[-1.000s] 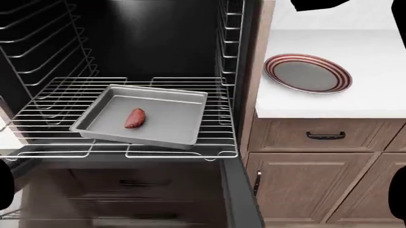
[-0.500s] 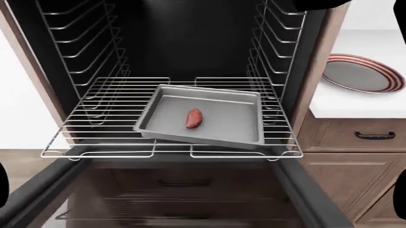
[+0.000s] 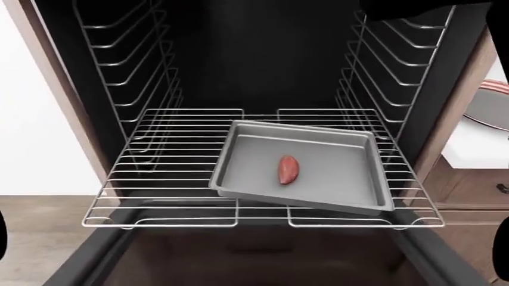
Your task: Pick the sweet potato from the oven and place it on the plate on the counter.
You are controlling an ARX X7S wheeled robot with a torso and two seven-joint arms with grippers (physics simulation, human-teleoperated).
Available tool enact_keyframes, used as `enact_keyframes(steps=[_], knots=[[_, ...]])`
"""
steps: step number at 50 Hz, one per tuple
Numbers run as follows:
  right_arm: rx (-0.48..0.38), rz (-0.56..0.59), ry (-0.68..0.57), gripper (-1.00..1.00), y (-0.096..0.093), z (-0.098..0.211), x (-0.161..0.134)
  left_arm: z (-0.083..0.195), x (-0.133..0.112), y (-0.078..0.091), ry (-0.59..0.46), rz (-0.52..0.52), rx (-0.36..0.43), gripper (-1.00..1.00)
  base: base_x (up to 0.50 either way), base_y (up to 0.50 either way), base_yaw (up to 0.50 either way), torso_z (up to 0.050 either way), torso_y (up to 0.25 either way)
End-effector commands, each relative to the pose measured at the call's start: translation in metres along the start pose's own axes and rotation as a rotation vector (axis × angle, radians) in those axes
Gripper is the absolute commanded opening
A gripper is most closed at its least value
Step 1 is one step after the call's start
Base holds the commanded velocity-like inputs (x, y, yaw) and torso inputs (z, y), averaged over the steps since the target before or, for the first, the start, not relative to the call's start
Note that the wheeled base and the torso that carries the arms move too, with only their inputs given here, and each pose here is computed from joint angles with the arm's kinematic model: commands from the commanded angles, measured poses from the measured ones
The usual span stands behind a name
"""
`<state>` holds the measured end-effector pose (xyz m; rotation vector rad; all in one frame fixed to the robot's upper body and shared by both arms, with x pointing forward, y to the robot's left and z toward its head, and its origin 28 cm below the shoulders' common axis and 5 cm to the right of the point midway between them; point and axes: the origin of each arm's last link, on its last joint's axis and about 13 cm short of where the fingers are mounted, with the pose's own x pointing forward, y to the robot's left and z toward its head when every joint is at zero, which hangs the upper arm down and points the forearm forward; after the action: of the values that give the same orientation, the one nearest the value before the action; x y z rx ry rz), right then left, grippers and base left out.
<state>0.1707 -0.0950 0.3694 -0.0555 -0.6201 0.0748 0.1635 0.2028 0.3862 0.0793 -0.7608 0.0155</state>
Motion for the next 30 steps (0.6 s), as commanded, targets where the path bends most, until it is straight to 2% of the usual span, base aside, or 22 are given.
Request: enact_keyframes(steps=[1,3,24,30], knots=[[0.003,0.001,-0.001,1.00,0.000,-0.002,-0.001,0.000,-0.001,-0.001,-0.002,-0.006,-0.002,1.00,0.50,0.00,0.00,0.000,0.000],[0.007,0.002,0.003,1.00,0.000,-0.002,-0.002,0.000,-0.001,-0.001,-0.003,-0.008,-0.002,1.00,0.50,0.00,0.00,0.000,0.000],[0.024,0.008,0.014,1.00,0.001,-0.003,0.001,0.000,0.000,-0.003,-0.004,-0.015,-0.006,1.00,0.00,0.00,0.00,-0.001,0.000],[0.041,0.102,0.251,1.00,0.005,-0.023,0.002,-0.001,-0.002,-0.003,0.000,-0.012,-0.013,1.00,0.00,0.00,0.00,0.000,0.000]])
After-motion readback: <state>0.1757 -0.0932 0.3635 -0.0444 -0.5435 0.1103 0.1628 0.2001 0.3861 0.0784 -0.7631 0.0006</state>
